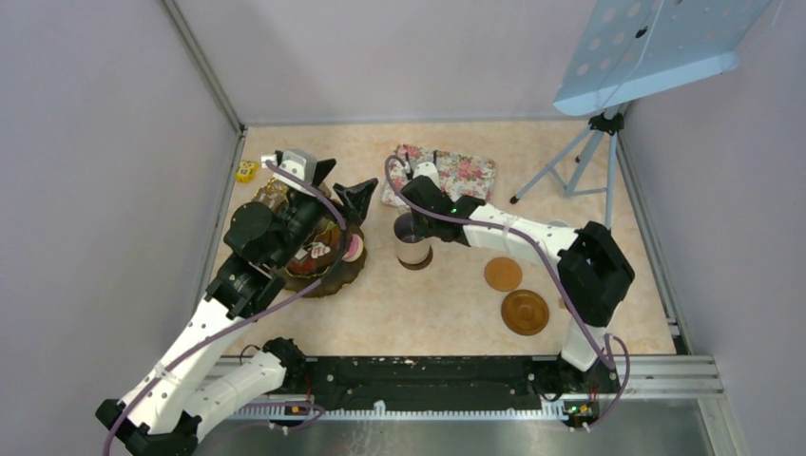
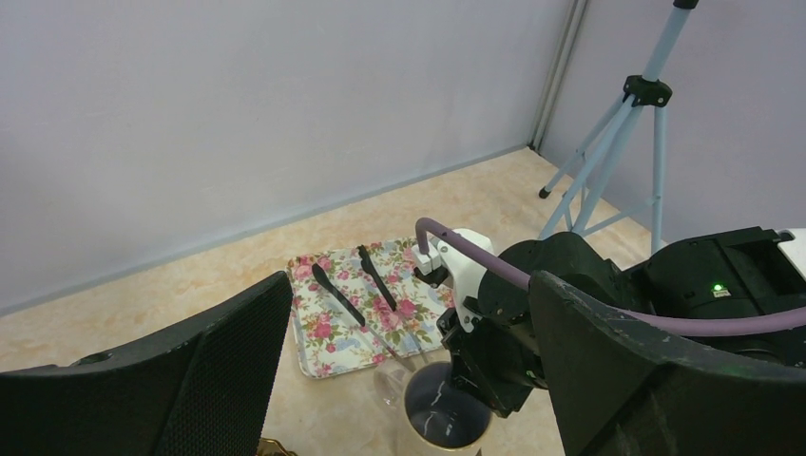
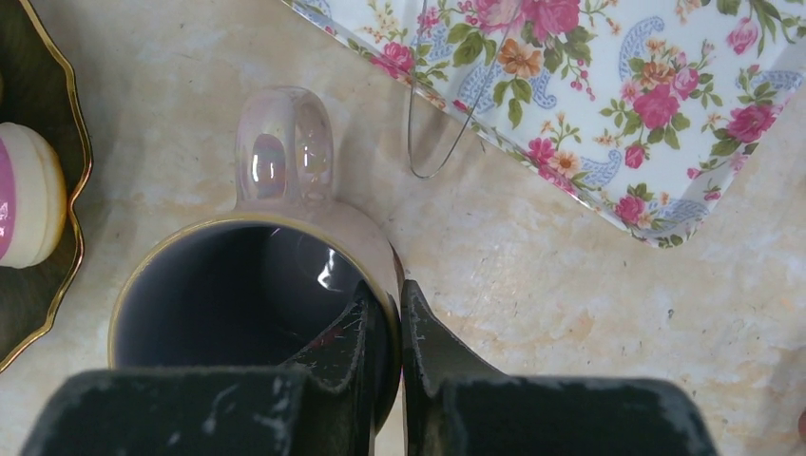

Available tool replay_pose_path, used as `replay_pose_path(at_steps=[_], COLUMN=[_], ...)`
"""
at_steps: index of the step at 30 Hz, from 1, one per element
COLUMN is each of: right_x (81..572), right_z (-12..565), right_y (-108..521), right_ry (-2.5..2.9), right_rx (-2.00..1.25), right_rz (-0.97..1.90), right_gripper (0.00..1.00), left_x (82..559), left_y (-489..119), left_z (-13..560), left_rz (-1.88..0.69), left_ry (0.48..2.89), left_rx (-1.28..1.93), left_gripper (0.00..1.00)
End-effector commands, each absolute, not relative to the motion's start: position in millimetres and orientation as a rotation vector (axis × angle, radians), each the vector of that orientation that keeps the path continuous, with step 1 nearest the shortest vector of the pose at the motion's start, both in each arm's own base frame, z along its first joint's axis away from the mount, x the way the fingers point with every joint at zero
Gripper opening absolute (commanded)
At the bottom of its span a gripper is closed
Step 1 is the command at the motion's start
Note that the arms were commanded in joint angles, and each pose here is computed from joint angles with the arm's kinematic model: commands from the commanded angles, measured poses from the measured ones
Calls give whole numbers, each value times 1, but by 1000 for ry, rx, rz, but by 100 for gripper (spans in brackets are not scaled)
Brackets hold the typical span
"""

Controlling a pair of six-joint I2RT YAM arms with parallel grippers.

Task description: Serve the afternoon tea

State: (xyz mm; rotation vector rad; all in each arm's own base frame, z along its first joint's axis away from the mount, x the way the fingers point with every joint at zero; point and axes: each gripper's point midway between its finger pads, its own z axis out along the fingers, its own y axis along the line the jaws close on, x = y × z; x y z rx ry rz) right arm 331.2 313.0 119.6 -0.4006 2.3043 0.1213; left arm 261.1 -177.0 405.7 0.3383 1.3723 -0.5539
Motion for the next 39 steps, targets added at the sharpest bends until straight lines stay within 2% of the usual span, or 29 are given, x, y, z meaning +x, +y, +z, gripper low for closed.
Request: replay_pose_path(at_steps=[1, 20, 22, 23, 25, 31, 36, 39], right_x=[334, 321, 321, 320, 319, 316, 309, 302], right_z=[175, 171, 172, 173, 175, 190, 215, 219], right_y=[326, 329, 329, 330, 331, 326, 301, 284], right_ry=[2155, 2132, 2130, 2129, 2127, 2111, 2058, 2043], right_rx=[-368, -409, -410, -410, -415, -412, -368, -357], right_rz=[250, 250, 251, 254, 261, 257, 226, 202], right_gripper=[0, 1, 10, 18, 24, 35, 49, 53], left_x=[261, 264, 263, 263, 263, 263, 263, 263], left_y=[-177, -179, -178, -178, -178, -178, -178, -178], left_z=[419, 416, 416, 417, 416, 416, 417, 416], left_rz=[-572, -577, -578, -578, -579, -578, -578, -577], left_ry=[1327, 1336, 1335, 1333, 1334, 1335, 1333, 1334], left_rx=[321, 322, 321, 321, 320, 321, 321, 320], left_gripper=[99, 99, 99, 99, 99, 99, 99, 99])
